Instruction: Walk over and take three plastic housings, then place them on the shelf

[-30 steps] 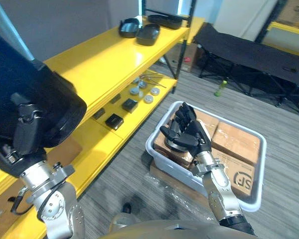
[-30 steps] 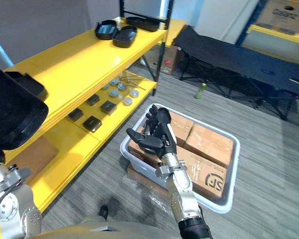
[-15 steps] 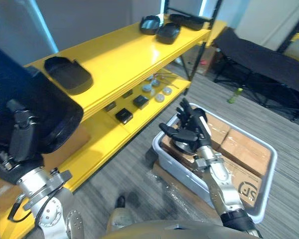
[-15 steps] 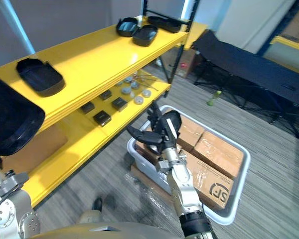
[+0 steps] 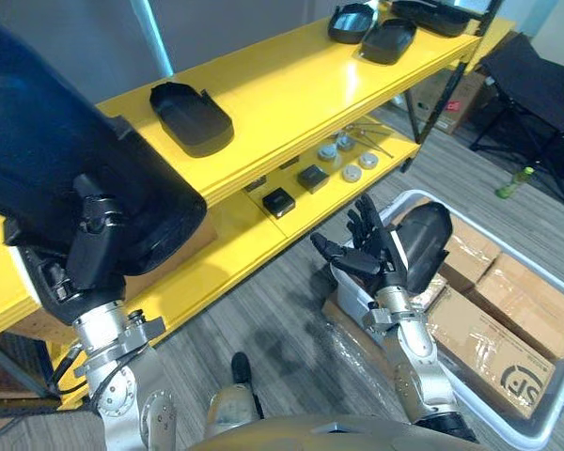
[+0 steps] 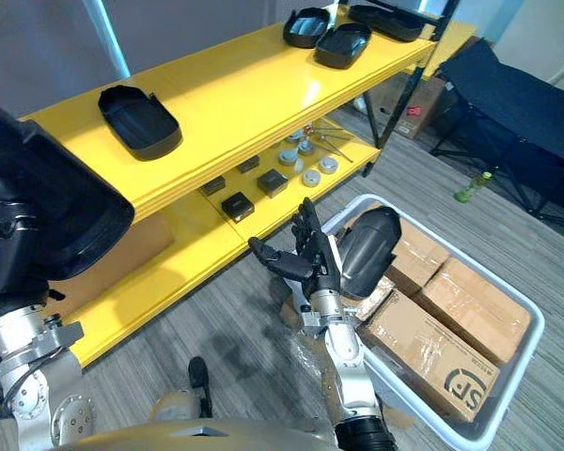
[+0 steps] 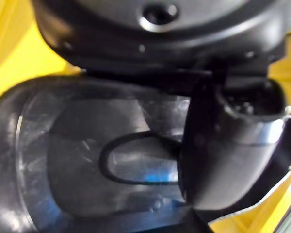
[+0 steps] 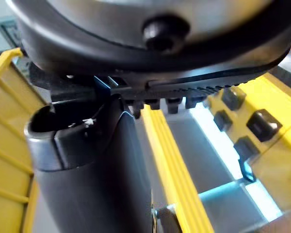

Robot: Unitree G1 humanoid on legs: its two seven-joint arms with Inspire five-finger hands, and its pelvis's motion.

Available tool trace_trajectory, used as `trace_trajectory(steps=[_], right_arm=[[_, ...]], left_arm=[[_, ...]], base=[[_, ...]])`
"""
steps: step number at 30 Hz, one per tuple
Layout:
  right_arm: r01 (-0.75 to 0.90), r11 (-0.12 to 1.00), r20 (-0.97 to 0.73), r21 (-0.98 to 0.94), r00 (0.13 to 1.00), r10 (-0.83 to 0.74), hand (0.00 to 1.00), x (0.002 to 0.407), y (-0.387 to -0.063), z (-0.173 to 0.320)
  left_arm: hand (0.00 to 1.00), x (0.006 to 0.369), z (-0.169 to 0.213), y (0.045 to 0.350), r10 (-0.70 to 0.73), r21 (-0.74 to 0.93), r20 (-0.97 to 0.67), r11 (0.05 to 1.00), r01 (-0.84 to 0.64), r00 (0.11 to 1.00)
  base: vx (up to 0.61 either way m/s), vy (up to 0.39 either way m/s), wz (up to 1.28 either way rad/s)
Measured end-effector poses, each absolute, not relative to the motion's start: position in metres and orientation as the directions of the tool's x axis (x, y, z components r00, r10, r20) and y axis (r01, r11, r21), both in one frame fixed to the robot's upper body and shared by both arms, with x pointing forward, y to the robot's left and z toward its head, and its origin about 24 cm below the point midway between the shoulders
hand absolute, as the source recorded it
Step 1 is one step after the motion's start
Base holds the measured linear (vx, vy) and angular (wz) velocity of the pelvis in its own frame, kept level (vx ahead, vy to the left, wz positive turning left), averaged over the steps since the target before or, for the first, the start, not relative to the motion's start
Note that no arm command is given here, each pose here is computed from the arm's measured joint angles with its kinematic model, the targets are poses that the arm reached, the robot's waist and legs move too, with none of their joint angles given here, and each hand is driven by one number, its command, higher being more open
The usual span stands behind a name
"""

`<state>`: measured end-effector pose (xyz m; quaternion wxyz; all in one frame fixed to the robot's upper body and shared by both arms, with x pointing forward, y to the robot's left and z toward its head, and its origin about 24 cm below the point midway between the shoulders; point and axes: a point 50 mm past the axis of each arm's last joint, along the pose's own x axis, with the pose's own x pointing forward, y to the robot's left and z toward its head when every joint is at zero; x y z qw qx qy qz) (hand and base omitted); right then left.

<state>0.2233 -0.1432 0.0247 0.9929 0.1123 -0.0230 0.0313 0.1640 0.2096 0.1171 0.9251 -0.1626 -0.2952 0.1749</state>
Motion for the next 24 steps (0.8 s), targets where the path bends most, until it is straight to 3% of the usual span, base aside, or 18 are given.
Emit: trace_trajectory(steps=[2, 4, 10, 16, 24], right_arm=[[-0.044, 0.978, 0.077, 0.206, 0.997, 0.029, 1.00, 0.222, -0.149, 0.027], [-0.085, 0.969, 0.140, 0.230, 0.989, 0.054, 1.00, 0.222, -0.143, 0.035], [-0.185, 0.970, 0.254, 0.158, 0.957, 0.141, 1.00, 0.231, -0.148, 0.056], [-0.121, 0.959, 0.328, 0.256, 0.944, 0.031, 1.00, 0.231, -0.165, 0.065], [-0.189, 0.936, 0.383, 0.297, 0.921, 0.064, 1.00, 0.242, -0.134, 0.079]], left_arm=[[0.00, 0.172, 0.122, 0.195, 0.290, -0.361, 0.531, 0.927, -0.097, 0.796], [0.00, 0.173, 0.125, 0.196, 0.253, -0.327, 0.552, 0.942, -0.073, 0.795], [0.00, 0.175, 0.122, 0.193, 0.254, -0.336, 0.537, 0.939, -0.072, 0.805], [0.00, 0.176, 0.121, 0.191, 0.246, -0.307, 0.539, 0.948, -0.085, 0.806], [0.00, 0.174, 0.124, 0.198, 0.263, -0.292, 0.557, 0.950, -0.110, 0.788]], base=[[-0.01, 0.001, 1.54], [-0.01, -0.141, 0.88], [-0.06, -0.094, 0.18], [-0.08, 0.029, 0.03], [0.13, 0.150, -0.09]])
